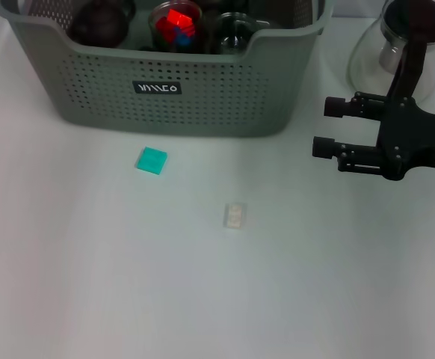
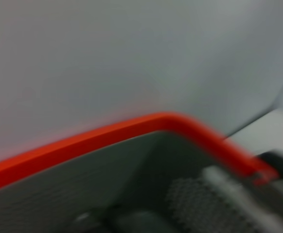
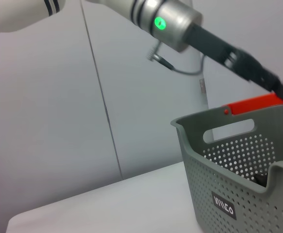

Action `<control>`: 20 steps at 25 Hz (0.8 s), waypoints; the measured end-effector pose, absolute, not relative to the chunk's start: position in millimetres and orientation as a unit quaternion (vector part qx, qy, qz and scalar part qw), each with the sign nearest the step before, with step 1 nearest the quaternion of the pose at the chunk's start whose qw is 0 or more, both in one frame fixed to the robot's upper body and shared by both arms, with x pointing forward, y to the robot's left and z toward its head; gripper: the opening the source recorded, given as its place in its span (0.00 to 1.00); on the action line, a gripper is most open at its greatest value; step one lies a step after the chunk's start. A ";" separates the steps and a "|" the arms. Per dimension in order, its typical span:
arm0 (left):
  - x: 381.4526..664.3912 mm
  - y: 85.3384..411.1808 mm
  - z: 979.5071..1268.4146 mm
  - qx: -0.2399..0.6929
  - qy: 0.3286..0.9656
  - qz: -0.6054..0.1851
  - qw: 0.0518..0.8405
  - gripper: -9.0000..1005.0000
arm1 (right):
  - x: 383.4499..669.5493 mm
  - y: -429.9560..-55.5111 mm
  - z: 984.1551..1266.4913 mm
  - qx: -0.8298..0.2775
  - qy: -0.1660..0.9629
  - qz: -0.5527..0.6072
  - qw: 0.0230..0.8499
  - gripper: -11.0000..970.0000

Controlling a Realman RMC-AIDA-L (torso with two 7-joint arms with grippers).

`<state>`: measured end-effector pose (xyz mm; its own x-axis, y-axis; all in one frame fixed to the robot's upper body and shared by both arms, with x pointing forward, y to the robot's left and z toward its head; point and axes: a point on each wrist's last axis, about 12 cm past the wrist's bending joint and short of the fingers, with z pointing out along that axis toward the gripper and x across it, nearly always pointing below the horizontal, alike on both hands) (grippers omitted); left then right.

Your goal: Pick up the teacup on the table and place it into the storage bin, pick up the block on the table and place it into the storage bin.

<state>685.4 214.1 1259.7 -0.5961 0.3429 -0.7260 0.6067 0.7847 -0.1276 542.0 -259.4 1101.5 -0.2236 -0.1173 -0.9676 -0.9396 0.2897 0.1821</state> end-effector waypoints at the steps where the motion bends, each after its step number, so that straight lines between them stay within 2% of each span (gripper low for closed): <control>1: 687.5 209.4 1256.2 0.274 0.876 -0.165 0.361 0.43 | 542.0 -259.6 1101.5 -0.406 0.650 0.435 0.472 0.79; 6: 693.2 191.2 1237.3 0.289 0.882 -0.080 0.363 0.43 | 542.0 -260.3 1101.1 -0.403 0.651 0.435 0.473 0.79; 10: 696.3 183.5 1222.3 0.297 0.888 -0.040 0.348 0.43 | 542.5 -260.6 1101.0 -0.403 0.652 0.434 0.474 0.79; 20: 696.4 182.6 1219.7 0.284 0.892 -0.047 0.349 0.44 | 543.8 -259.4 1102.0 -0.403 0.650 0.433 0.476 0.78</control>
<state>696.4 182.6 1219.7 -0.5959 0.4736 -0.6486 0.5386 0.8347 0.1147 543.8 -259.4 1102.0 -0.2217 -0.1120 -0.9686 -0.9372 0.2989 0.1800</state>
